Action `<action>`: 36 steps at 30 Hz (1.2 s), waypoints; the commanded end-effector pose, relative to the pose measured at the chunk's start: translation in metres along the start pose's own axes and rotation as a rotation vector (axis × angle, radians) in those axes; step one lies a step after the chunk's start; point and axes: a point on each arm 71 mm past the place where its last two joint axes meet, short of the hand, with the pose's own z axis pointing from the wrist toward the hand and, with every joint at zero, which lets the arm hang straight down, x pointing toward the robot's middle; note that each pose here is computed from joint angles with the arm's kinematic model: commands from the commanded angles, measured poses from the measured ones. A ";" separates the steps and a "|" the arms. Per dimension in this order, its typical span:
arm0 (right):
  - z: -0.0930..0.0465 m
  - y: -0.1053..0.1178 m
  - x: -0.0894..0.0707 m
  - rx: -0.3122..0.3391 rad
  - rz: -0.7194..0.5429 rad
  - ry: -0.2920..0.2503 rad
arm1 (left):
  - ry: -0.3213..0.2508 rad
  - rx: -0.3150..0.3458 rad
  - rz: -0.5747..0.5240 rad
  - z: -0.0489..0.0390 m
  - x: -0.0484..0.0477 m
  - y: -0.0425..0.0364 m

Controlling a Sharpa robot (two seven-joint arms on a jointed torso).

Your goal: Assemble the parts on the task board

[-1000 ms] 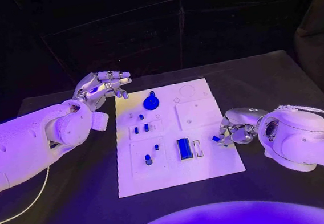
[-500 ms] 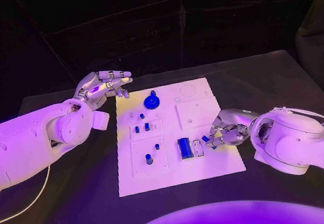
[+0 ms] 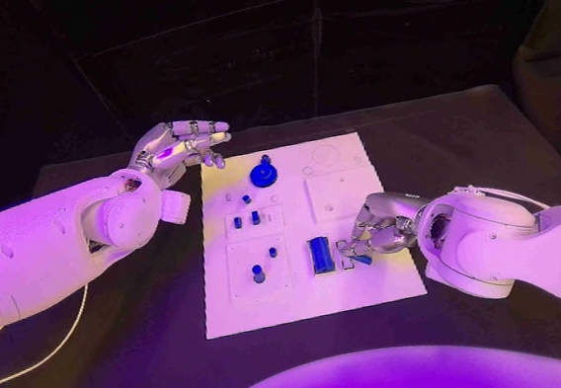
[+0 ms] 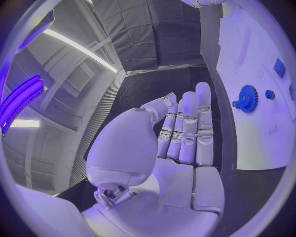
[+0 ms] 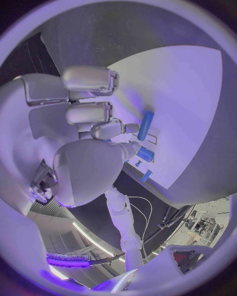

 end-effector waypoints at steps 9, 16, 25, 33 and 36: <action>0.005 0.004 0.004 0.028 -0.003 0.036 | 0.016 0.003 -0.009 0.0003 0.0020 -0.0011; 0.003 0.005 0.000 -0.011 -0.013 -0.017 | 0.015 0.002 -0.008 0.0004 0.0016 -0.0011; 0.000 0.003 -0.004 -0.038 -0.034 -0.055 | 0.015 0.002 -0.008 0.0006 0.0016 -0.0009; -0.001 0.001 -0.004 -0.036 -0.056 -0.045 | 0.014 0.000 -0.008 0.0007 0.0014 -0.0008; -0.001 0.002 -0.004 -0.039 -0.061 -0.038 | 0.015 -0.001 -0.008 0.0007 0.0014 -0.0007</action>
